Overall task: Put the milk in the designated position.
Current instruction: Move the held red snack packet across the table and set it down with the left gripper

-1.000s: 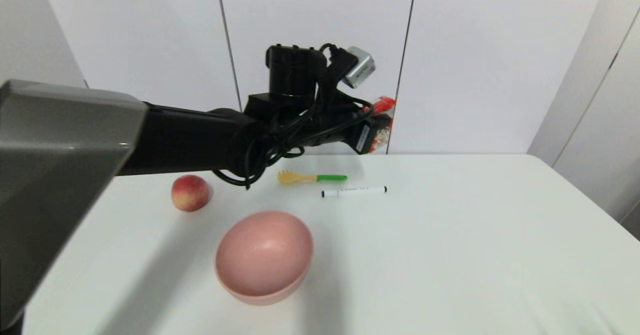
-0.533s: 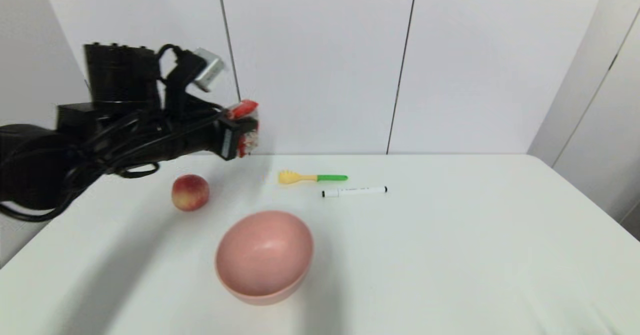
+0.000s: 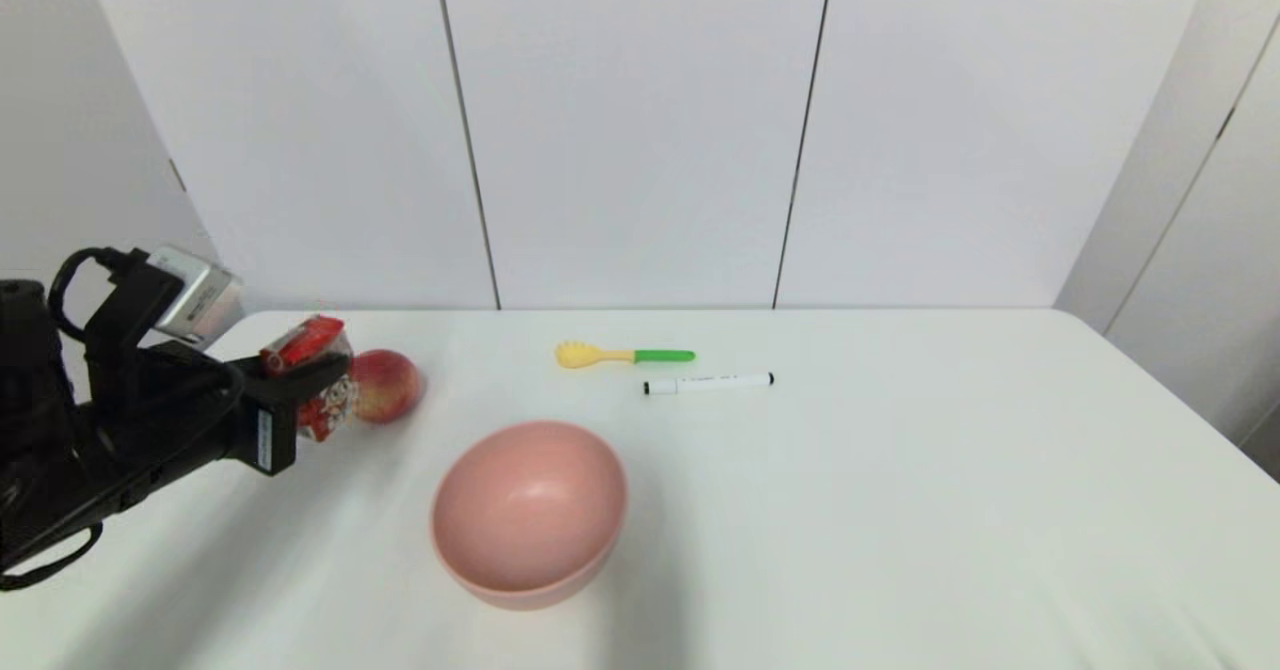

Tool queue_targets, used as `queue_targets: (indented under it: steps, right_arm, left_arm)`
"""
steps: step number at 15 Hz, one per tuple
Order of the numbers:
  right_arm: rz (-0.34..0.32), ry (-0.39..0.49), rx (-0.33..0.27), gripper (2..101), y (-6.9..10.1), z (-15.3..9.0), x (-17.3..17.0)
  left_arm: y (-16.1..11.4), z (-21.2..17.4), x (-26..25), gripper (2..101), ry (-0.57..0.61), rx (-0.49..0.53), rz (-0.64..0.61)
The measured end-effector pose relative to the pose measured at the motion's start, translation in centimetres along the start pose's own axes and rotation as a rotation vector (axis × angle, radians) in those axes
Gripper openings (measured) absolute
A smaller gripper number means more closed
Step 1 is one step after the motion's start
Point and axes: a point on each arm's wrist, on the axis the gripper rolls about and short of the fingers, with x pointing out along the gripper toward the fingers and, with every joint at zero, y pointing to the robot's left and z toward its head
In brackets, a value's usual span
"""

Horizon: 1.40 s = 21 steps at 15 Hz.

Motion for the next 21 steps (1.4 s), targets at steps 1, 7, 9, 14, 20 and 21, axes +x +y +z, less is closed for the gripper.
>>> queue_targets:
  steps: [1,7,9,14,20,21]
  right_arm:
    - [0.000,0.000,0.000,98.0,0.0,0.0,0.0]
    - [0.000,0.000,0.000,98.0,0.0,0.0,0.0]
    - [0.000,0.000,0.000,98.0,0.0,0.0,0.0]
    - [0.000,0.000,0.000,98.0,0.0,0.0,0.0]
    - [0.000,0.000,0.000,98.0,0.0,0.0,0.0]
    - [0.000,0.000,0.000,98.0,0.0,0.0,0.0]
  left_arm:
    - [-0.2,-0.6,-0.4,20.3,0.001,-0.019,-0.042]
    - [-1.2,-3.2,0.2,20.3,0.054,-0.103,-0.259]
    - [-1.3,-4.0,0.7,20.3,0.080,-0.117,-0.301]
    - [-1.2,-4.8,1.8,20.3,0.107,-0.127,-0.307]
    - [-1.2,-5.5,2.3,20.3,0.135,-0.138,-0.310]
    - [-1.3,-5.6,2.4,20.3,0.139,-0.140,-0.311]
